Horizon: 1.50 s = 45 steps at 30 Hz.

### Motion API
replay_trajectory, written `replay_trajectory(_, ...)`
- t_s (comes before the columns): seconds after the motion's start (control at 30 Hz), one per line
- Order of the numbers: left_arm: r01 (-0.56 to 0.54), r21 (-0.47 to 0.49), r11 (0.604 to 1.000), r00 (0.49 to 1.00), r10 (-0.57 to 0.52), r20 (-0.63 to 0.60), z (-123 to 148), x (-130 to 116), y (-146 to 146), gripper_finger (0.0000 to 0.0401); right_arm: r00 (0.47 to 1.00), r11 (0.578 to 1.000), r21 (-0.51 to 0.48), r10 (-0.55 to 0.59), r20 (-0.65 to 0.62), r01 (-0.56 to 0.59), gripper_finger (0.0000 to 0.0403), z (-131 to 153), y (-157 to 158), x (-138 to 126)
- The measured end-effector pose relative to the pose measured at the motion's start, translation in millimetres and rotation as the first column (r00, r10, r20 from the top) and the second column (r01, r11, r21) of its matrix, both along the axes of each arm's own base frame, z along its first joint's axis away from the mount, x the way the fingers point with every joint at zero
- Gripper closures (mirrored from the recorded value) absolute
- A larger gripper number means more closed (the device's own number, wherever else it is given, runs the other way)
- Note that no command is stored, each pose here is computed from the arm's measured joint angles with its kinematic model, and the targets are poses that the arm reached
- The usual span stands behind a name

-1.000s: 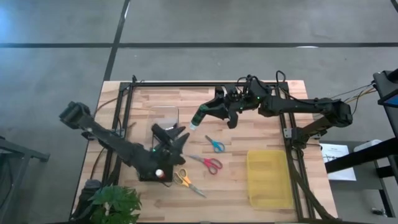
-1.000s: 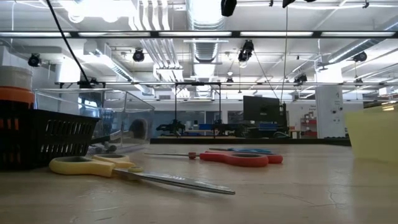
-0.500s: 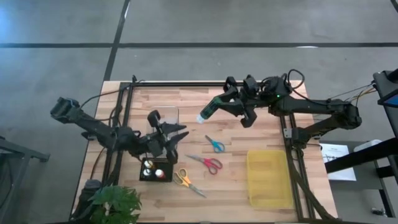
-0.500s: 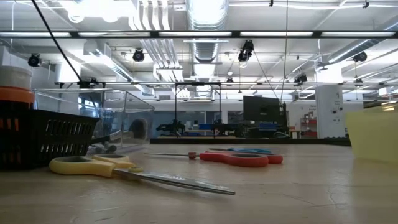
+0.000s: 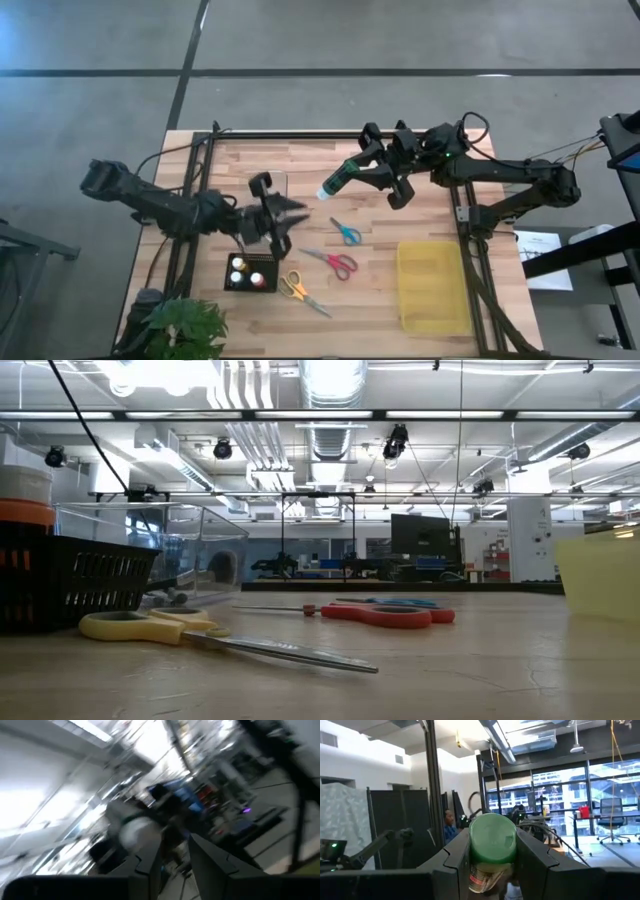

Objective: Pick & Place Paint Supplies
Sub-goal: Put the green paint bottle into the black basket

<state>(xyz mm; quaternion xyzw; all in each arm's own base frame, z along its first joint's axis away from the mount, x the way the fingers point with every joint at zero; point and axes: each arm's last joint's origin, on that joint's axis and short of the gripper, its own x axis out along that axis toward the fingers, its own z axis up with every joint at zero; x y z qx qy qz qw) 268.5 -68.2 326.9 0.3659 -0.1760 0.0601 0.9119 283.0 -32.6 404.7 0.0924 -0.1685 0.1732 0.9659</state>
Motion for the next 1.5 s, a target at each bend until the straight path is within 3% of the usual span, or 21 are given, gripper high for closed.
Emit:
replay_trajectory(0.13, 0.052, 0.054, 0.997, 0.999, -0.051, -0.011, -3.7, 4.2, -3.9, 0.0269, 1.000, 1.000, 0.002, 0.000, -0.004, 0.000, 0.0294, -1.8, -0.5, 2.3)
replay_trajectory(0.27, 0.030, 0.086, 0.996, 1.000, -0.030, 0.001, -1.7, 3.9, -3.2, 0.0204, 1.000, 1.000, 0.006, 0.019, 0.001, -0.019, 0.0294, -1.0, 0.1, 1.8)
replay_trajectory(0.4, -0.111, 0.156, 0.982, 0.993, 0.114, -0.015, -4.0, 5.5, -1.5, 0.0139, 1.000, 1.000, 0.001, 0.017, 0.001, -0.017, 0.0294, -1.1, 0.1, 1.9)
replay_trajectory(0.53, -0.201, 0.179, 0.963, 0.977, 0.211, -0.040, -14.7, 14.8, -1.2, 0.0116, 1.000, 1.000, -0.014, 0.015, 0.005, -0.015, 0.0294, -3.4, 0.5, 5.1)
replay_trajectory(0.73, -0.312, 0.154, 0.938, 0.949, 0.301, 0.089, -13.0, 23.7, -3.4, 0.0138, 1.000, 1.000, -0.011, 0.016, -0.015, -0.016, 0.0294, -12.6, -1.1, 15.7)
replay_trajectory(1.23, -0.284, 0.135, 0.949, 0.957, 0.273, 0.098, -14.4, 30.8, -6.1, 0.0234, 0.999, 0.999, -0.016, 0.033, -0.002, -0.033, 0.0294, -12.5, -0.4, 15.3)
replay_trajectory(1.5, -0.254, 0.130, 0.958, 0.963, 0.239, 0.121, -12.7, 30.0, -6.9, 0.0243, 1.000, 0.999, -0.015, 0.031, 0.000, -0.031, 0.0294, -12.7, -0.5, 15.3)
